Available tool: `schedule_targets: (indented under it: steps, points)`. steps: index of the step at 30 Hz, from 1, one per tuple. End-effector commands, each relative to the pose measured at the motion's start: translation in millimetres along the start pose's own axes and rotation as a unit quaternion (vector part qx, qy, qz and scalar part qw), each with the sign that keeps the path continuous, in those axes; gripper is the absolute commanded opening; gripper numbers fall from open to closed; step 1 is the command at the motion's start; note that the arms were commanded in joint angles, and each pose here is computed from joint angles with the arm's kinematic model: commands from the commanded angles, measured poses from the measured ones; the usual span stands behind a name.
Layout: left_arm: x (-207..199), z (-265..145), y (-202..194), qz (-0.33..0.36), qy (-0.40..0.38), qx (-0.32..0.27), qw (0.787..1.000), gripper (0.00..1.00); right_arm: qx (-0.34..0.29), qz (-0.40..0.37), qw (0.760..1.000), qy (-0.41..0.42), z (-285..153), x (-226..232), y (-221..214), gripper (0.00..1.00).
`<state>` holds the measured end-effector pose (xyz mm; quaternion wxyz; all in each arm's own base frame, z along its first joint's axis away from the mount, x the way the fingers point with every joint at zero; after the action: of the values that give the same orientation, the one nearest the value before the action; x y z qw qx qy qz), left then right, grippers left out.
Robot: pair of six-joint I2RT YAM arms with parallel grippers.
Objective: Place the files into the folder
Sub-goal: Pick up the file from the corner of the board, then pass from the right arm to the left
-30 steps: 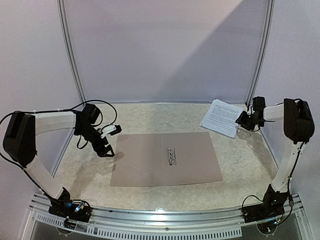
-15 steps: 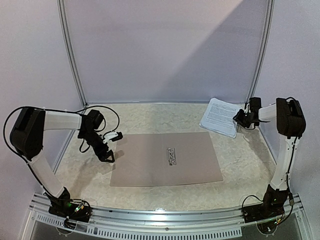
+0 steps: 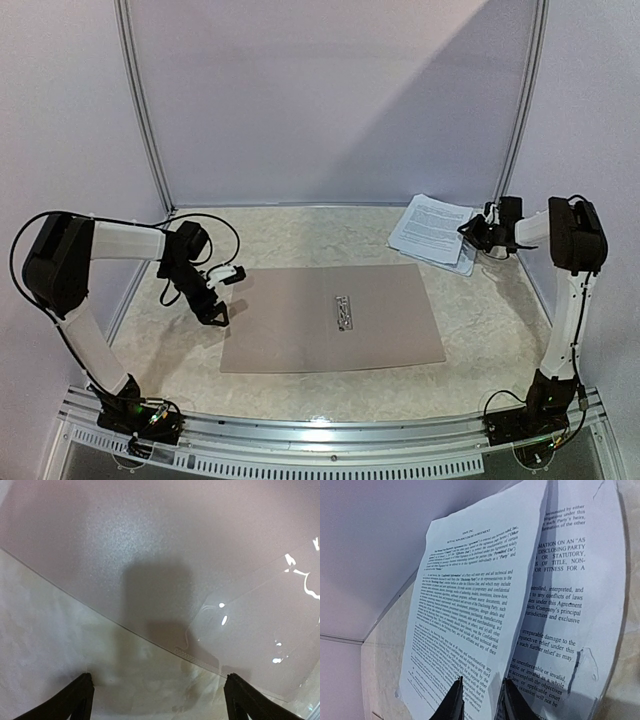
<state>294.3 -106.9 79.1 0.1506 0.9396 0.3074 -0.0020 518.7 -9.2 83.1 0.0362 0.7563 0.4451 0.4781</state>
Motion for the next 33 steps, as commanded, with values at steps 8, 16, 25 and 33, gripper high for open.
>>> schedule_targets:
  steps: [8,16,25,33]
  points:
    - [1.4,7.4,-7.0,-0.011,0.001,0.011,1.000,0.92,0.030,0.090,0.986,0.137,27.7,-1.8,-7.8,0.23]
    - [1.9,6.7,-6.9,-0.011,0.003,0.011,1.000,0.92,0.043,0.092,0.981,0.167,32.3,5.5,-2.8,0.09]
    - [0.9,-6.4,4.5,0.003,-0.009,-0.006,1.000,0.92,0.072,0.081,0.980,0.169,12.9,14.6,-15.0,0.00]
    - [8.3,-26.3,69.8,0.038,-0.017,-0.029,0.999,0.91,0.143,0.036,0.979,0.143,-59.3,29.7,-63.7,0.00]
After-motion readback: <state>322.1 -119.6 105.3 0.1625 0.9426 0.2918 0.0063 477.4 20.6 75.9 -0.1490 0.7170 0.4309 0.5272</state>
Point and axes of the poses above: each gripper's point midway between its finger pads, its own z axis out along the fingers, its own x axis along the line the jaws close on, y = z × x, the point moved 7 cm from there along -z, back along the fingers
